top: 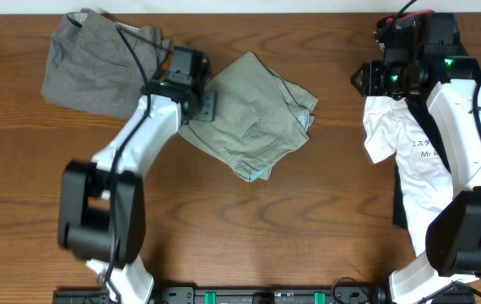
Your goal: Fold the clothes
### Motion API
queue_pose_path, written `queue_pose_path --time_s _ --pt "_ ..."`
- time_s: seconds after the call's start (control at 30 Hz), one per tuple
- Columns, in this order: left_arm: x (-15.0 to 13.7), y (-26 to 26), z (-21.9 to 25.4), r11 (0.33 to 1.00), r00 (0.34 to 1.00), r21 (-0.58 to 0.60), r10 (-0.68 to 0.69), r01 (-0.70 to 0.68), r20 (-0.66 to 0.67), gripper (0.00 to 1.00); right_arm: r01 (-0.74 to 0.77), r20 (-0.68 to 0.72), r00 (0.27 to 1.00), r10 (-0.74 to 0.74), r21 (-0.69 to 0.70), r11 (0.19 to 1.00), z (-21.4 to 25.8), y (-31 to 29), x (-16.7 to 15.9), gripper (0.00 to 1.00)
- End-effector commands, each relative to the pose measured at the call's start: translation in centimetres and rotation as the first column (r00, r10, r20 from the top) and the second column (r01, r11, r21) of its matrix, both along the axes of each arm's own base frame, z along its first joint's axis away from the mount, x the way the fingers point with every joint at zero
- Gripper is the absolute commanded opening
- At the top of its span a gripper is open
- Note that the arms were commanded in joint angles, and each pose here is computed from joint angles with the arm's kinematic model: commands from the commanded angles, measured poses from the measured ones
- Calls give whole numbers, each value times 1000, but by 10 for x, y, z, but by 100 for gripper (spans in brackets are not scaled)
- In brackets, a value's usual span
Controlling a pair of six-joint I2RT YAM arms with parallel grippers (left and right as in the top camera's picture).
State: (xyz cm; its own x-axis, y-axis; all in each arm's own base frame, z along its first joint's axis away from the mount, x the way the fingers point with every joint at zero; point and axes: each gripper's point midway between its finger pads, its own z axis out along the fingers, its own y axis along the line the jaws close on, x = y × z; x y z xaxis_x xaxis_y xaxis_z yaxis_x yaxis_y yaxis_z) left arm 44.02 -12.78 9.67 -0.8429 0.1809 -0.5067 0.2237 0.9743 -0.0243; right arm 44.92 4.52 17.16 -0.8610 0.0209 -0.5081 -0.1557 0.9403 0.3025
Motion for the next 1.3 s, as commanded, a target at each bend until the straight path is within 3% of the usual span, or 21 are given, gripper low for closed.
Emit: queue_pose_path --time_s 0.0,0.1,0.3,0.43,0.63,0.83,1.27 --pt "-6 -39 59 989 979 12 -147 147 141 70 -7 -8 1000 7 -4 1000 -5 1 0 47" --pt "-24 -79 66 960 946 41 -279 276 162 76 -6 -8 1000 6 -4 1000 -5 1 0 50" --pt "-65 -149 36 850 845 140 -523 507 110 79 16 -4 1000 -16 -3 1000 -5 -9 1 56" --pt "-72 -168 14 822 829 219 -552 525 85 82 30 -6 1000 -30 3 1000 -5 -16 1 58" --pt "-86 -192 -10 786 800 235 -598 572 54 87 37 -6 999 -37 3 999 -5 -19 2 60" --pt "-77 -194 -34 781 813 318 -580 537 53 92 37 -6 999 -37 3 999 -5 -19 2 62" --pt "-71 -200 -72 775 814 324 -581 543 24 93 37 -5 999 -37 3 999 -5 -19 2 63"
